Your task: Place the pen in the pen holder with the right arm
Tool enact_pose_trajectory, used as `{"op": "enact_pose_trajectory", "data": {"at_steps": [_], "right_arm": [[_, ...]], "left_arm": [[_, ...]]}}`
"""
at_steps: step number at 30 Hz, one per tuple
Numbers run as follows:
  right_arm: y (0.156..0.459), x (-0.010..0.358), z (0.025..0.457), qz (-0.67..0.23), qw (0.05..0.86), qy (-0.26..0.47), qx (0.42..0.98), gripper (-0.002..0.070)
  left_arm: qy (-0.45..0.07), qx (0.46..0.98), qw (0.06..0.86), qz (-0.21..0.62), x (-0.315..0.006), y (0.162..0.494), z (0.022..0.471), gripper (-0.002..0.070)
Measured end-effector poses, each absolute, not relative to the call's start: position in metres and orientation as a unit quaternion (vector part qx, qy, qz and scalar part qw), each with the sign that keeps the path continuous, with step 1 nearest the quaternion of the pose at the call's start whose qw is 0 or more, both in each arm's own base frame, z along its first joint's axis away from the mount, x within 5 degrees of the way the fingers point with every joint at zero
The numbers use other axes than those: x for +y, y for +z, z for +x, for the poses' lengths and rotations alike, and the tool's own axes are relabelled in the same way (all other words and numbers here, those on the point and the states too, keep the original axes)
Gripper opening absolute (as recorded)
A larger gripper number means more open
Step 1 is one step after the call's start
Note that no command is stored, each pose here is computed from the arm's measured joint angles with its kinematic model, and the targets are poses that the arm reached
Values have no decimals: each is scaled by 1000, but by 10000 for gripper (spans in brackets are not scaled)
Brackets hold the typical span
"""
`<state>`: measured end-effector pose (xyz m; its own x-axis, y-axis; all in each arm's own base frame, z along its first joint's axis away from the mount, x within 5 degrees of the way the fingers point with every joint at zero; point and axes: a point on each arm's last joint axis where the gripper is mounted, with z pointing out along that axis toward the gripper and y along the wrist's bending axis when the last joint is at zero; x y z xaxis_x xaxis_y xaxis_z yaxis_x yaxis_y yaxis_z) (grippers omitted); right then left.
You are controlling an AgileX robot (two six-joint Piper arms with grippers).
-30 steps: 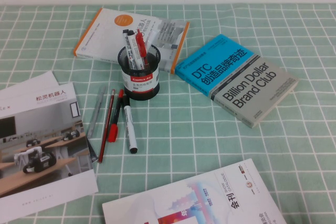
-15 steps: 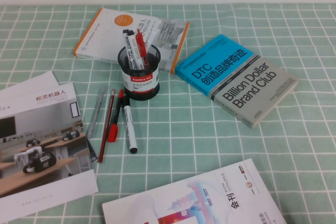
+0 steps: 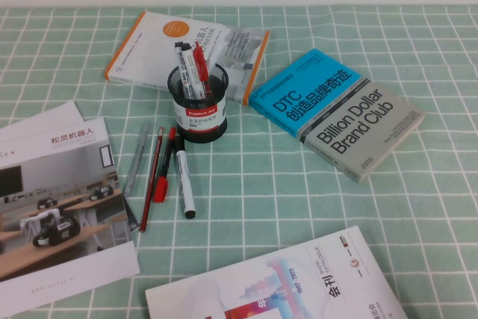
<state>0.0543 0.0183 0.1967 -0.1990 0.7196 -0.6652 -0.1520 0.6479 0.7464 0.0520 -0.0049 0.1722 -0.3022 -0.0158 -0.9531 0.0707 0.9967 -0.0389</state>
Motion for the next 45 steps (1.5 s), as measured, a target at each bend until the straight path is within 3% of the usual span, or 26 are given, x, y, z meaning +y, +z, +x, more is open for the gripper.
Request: {"op": "enact_pose_trajectory", "data": {"at_steps": [7,14,23,31,35,45], "right_arm": [[192,28,52,186,545,387,720,-19],[230,43,65,102,446,349,818,-19],[289,56,130,12,293,276,915,-19],[311,70,190,-20,219,221,950,-18],[310,100,207,-57,193,181,963,-19],[297,222,246,-141,160,133,968,-19]], "left_arm": [[-37,806,590,17,-5,172,52,-6],[-37,806,590,17,-5,172,52,-6],[-37,806,590,17,-5,172,52,-6],[-37,806,590,17,-5,172,52,-6],[-37,806,590,17,-5,172,52,-6],[-37,806,590,17,-5,172,52,-6]]}}
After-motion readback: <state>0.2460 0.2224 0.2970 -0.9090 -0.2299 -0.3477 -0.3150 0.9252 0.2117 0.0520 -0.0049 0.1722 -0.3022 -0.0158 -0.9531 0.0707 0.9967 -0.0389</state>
